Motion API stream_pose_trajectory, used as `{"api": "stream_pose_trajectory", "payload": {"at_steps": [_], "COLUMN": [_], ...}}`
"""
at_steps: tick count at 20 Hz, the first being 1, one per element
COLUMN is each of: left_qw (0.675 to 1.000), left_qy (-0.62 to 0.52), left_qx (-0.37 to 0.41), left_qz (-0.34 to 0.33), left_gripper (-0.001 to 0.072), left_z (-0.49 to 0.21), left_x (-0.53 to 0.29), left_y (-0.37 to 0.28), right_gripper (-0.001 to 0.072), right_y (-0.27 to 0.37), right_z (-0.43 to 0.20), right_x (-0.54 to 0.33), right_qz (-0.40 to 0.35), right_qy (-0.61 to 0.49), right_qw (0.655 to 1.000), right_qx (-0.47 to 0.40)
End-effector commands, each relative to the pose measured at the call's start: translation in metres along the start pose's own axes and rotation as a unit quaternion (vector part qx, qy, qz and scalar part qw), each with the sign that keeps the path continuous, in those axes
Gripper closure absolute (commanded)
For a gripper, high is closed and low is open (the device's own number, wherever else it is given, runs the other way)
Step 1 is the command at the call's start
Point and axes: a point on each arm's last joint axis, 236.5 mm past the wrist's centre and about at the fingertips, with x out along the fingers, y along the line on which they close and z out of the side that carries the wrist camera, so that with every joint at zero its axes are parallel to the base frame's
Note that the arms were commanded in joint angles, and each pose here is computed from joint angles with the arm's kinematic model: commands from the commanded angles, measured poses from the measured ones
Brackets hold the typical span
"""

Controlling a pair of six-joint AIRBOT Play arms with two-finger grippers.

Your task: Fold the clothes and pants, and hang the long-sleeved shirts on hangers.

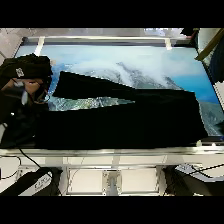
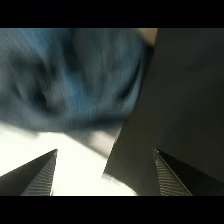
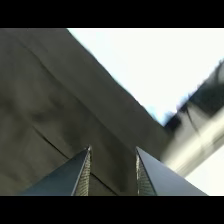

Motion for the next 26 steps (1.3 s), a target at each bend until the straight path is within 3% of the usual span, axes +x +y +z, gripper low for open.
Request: {"api": "stream_pose_trajectory", "payload": {"at_steps": [1,2,3,8,12,17,19,26], "left_qw": [0.975,0.968,0.968,0.964,0.950,0.927,0.909,0.894], "left_qy": [-0.183,-0.194,-0.180,-0.009,0.040,0.020,0.010,0.033], "left_qx": [-0.053,-0.061,-0.064,-0.124,-0.172,-0.261,-0.302,-0.347], "left_qz": [-0.118,-0.146,-0.161,-0.234,-0.259,-0.270,-0.288,-0.281], "left_gripper": [0.0043,0.0109,0.0126,0.0126,0.0125,0.0132,0.0217,0.0219], "left_z": [0.102,0.116,0.122,0.088,0.082,0.105,0.118,0.116], "left_x": [-0.061,-0.061,-0.049,0.035,0.079,0.104,0.103,0.119], "left_y": [-0.035,-0.051,-0.066,-0.138,-0.175,-0.183,-0.185,-0.167], "right_gripper": [0.0391,0.0391,0.0391,0.0390,0.0390,0.0390,0.0390,0.0390], "right_y": [0.071,0.093,0.109,0.174,0.200,0.202,0.201,0.195], "right_z": [0.056,0.058,0.055,0.035,0.015,0.009,0.004,-0.002], "right_x": [-0.042,-0.040,-0.034,-0.002,0.006,0.007,0.007,0.009], "right_qz": [0.088,0.112,0.119,0.135,0.149,0.149,0.150,0.139], "right_qy": [-0.096,-0.102,-0.096,-0.074,-0.052,-0.042,-0.031,-0.017], "right_qw": [0.991,0.988,0.986,0.978,0.970,0.969,0.968,0.968], "right_qx": [-0.012,-0.036,-0.061,-0.144,-0.184,-0.192,-0.197,-0.207]}}
